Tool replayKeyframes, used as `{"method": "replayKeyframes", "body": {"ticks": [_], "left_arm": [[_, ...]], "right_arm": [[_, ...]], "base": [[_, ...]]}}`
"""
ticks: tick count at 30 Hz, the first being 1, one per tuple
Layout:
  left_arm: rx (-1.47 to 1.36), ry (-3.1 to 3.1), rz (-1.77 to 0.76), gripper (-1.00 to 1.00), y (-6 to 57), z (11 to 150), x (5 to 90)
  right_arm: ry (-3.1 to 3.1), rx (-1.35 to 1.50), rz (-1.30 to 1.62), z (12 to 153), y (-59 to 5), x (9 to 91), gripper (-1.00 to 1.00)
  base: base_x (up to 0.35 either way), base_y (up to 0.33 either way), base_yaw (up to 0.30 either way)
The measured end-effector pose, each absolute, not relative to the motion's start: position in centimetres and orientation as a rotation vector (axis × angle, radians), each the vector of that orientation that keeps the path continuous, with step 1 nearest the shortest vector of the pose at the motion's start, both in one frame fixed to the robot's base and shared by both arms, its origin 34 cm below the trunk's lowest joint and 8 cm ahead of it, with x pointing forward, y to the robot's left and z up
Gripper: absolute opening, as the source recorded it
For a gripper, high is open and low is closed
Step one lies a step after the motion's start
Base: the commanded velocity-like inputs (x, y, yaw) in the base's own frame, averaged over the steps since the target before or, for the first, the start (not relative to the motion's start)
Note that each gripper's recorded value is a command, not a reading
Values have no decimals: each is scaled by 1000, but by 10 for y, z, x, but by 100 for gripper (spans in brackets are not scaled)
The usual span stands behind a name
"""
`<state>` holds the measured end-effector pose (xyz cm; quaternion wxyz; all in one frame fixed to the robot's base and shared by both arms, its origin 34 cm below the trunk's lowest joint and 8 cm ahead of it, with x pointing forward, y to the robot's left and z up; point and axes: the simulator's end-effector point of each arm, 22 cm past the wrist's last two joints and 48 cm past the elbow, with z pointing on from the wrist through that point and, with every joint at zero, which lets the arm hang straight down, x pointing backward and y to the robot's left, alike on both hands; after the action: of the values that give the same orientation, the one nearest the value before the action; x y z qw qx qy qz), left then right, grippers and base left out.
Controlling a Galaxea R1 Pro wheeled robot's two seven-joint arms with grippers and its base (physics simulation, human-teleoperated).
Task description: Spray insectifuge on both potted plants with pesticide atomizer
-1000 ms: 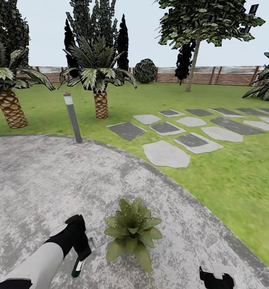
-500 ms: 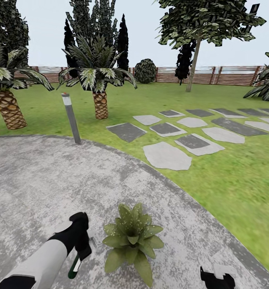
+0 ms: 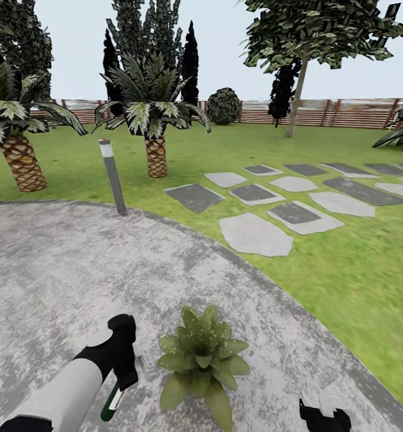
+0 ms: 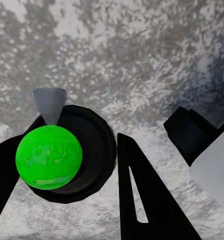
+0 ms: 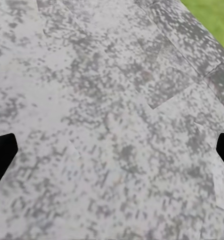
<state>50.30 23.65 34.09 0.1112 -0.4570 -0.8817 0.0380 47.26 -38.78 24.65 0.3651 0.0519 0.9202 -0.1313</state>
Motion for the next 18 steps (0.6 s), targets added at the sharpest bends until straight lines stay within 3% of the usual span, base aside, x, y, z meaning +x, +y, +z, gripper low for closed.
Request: {"method": "replayKeyframes", "body": {"ticks": [5, 18], "left_arm": [[-1342, -2589, 119, -100, 234, 340, 501], [-1365, -2578, 144, -100, 218, 338, 498]], "right_arm": [[2366, 134, -338, 247, -388, 473, 100], [2368, 133, -338, 246, -388, 472, 100]], "base": [[242, 0, 87], [9, 0, 1]]}}
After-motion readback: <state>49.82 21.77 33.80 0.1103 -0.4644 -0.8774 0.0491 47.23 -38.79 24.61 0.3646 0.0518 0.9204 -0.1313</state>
